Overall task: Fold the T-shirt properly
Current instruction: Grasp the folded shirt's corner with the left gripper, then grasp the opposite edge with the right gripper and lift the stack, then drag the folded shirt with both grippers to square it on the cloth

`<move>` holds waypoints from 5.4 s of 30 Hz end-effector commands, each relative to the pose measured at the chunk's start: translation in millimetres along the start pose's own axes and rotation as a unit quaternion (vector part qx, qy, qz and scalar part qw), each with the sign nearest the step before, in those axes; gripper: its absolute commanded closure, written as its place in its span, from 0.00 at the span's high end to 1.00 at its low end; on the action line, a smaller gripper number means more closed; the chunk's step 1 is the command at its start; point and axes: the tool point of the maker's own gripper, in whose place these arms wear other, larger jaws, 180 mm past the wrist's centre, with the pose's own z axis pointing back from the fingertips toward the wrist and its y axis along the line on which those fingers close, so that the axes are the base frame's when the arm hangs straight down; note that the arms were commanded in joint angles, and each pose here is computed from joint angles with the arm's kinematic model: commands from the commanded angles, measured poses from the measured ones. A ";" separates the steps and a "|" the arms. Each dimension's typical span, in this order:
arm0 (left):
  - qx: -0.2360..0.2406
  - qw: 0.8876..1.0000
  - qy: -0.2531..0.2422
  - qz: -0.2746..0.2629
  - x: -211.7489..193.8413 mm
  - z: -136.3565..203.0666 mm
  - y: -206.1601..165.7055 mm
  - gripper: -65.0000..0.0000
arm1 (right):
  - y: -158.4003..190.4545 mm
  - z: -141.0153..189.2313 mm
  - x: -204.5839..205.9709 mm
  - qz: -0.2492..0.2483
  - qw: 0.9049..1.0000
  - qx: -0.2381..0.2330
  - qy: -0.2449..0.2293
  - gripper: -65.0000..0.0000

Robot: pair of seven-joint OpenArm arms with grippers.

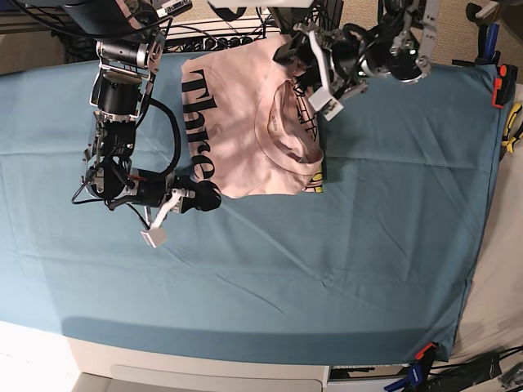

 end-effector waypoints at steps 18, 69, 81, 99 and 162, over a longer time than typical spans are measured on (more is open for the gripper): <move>0.081 0.996 0.020 -0.021 -1.0 6.8 29.3 0.61 | 7.1 6.0 21.1 0.017 0.999 0.008 -0.026 0.14; 0.176 0.979 -0.040 -0.095 57.0 29.5 63.8 0.00 | 12.5 36.4 -3.5 0.050 0.996 0.038 -0.055 0.00; 0.196 0.973 -0.036 -0.115 66.3 38.0 82.9 0.00 | -1.7 34.1 -26.7 0.042 0.999 0.010 -0.024 0.00; 0.204 0.969 -0.059 -0.127 110.5 46.2 115.8 0.00 | 8.6 45.9 -80.3 0.054 0.999 -0.005 0.004 0.00; 0.201 0.965 -0.089 -0.145 173.8 57.6 144.1 0.00 | 36.1 24.5 -115.4 0.060 0.996 -0.063 0.030 0.00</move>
